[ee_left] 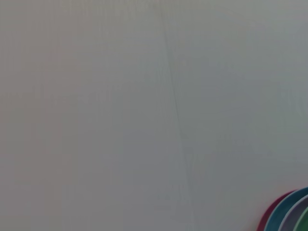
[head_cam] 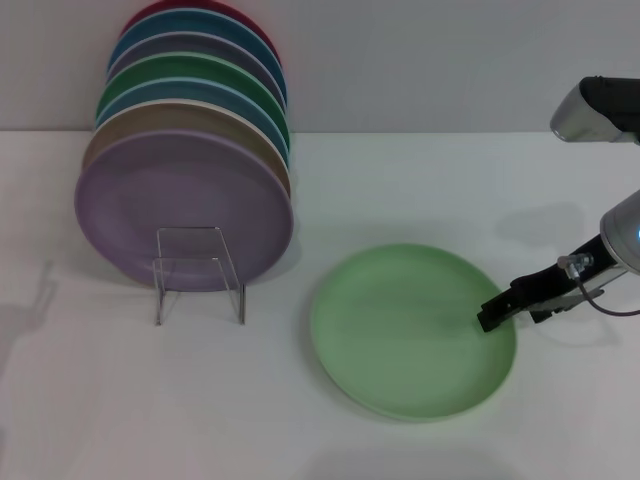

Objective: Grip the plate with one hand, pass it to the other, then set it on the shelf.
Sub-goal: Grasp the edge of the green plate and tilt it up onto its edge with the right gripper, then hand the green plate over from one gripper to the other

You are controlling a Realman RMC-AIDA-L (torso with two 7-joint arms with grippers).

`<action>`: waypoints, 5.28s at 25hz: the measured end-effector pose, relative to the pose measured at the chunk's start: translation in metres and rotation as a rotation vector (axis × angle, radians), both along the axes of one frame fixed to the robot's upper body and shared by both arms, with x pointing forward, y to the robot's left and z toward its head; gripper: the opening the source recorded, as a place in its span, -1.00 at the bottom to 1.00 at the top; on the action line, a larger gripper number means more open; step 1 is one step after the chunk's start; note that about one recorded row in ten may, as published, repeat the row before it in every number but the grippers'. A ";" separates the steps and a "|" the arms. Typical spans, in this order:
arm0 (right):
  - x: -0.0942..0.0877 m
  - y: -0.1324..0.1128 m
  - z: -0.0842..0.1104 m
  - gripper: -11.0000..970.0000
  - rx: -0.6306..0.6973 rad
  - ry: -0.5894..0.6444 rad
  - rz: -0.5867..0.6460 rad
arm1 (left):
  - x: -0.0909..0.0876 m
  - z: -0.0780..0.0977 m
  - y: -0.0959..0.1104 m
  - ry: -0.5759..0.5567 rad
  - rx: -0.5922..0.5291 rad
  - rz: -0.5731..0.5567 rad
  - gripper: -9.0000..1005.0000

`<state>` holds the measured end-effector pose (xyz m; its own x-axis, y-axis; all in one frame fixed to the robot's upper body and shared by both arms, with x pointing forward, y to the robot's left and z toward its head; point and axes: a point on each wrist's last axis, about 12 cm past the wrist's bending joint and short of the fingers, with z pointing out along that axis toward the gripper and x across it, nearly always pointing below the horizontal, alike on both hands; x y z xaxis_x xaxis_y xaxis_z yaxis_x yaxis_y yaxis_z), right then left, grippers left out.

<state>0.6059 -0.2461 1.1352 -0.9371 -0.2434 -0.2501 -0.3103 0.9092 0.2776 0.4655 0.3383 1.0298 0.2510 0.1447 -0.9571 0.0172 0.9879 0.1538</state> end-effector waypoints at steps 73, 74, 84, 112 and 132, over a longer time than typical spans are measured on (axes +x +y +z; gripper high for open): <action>-0.004 0.033 0.017 -0.91 -0.051 -0.195 0.182 | -0.002 0.006 -0.001 -0.051 -0.002 -0.011 0.53; -0.009 0.035 0.023 -0.91 -0.031 -0.244 0.206 | -0.003 0.007 -0.002 -0.061 -0.003 -0.014 0.53; -0.045 0.022 0.061 -0.95 0.090 -0.522 0.267 | -0.010 0.035 -0.007 -0.241 -0.145 -0.160 0.53; -0.081 -0.046 0.013 -0.95 0.113 -1.176 0.257 | 0.053 0.228 -0.108 0.462 0.136 -0.480 0.53; -0.083 -0.033 -0.028 -0.94 0.171 -1.339 0.372 | 0.075 0.218 -0.134 0.605 0.247 -0.670 0.53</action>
<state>0.5231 -0.2788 1.1073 0.1460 -0.2982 -0.9433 -0.6367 0.7014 -0.3203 0.5404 0.2044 1.2476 -0.1749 0.3666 -0.9138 0.7170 0.6835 0.1370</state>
